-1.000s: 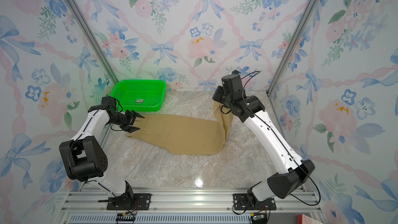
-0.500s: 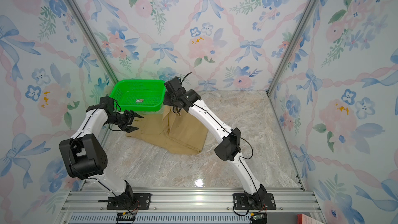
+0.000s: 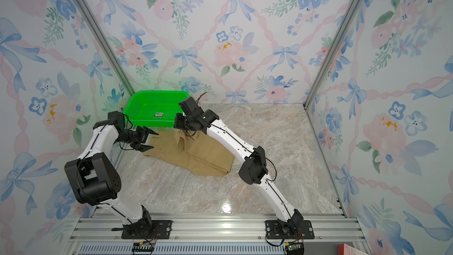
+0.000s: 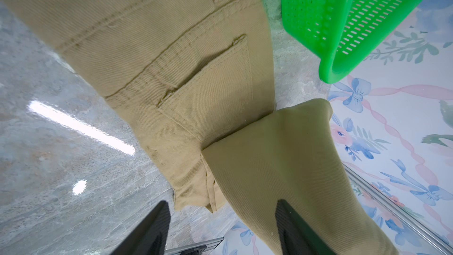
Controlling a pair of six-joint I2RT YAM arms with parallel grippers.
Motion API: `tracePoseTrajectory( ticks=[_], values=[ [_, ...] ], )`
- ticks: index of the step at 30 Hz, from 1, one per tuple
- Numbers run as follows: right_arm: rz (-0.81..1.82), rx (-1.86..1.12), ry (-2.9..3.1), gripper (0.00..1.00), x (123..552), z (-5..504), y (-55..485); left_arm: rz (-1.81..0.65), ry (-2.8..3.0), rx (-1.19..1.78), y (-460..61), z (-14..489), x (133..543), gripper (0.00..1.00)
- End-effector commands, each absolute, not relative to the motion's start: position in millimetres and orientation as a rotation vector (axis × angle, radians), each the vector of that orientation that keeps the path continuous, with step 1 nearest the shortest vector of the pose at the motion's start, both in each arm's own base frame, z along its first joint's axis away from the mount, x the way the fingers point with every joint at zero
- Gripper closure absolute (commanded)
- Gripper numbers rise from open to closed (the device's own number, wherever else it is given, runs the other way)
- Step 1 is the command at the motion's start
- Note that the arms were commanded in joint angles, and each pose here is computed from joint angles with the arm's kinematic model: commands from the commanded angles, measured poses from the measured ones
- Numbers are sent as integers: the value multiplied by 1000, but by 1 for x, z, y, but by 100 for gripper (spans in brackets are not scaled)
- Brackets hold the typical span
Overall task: Roll up the long pants
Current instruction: Fold the long pant at the center of the board.
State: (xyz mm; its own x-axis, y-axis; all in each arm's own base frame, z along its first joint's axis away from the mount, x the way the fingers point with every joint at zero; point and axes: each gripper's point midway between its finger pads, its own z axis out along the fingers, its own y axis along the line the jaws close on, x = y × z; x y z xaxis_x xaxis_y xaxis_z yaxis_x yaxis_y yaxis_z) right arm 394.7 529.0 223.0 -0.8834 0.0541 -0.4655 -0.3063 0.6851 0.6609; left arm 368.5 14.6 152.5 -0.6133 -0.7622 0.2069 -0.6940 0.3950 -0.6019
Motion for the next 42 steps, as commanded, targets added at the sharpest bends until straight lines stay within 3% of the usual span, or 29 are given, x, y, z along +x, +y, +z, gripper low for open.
tracePoseTrajectory(
  ticks=[1,14,17,23,31,36,42],
  values=[
    [1227,-267,2434,100,379,221,557,-992,2488,-1329,18,168,365,27],
    [1380,-242,2364,100,385,220,582,-918,2458,-1351,26,177,361,27],
    [1412,-313,2405,100,370,214,586,-900,2456,-1374,30,171,363,27],
    [1232,-691,2504,100,297,187,573,-807,2475,-1433,42,147,370,28],
    [1085,-731,2593,100,297,150,541,-777,2494,-1495,53,113,393,29],
    [1127,-677,2485,100,324,200,547,-774,2500,-1506,56,111,402,29],
    [1089,-642,2269,100,341,305,516,-783,2497,-1482,56,121,404,29]
  ],
)
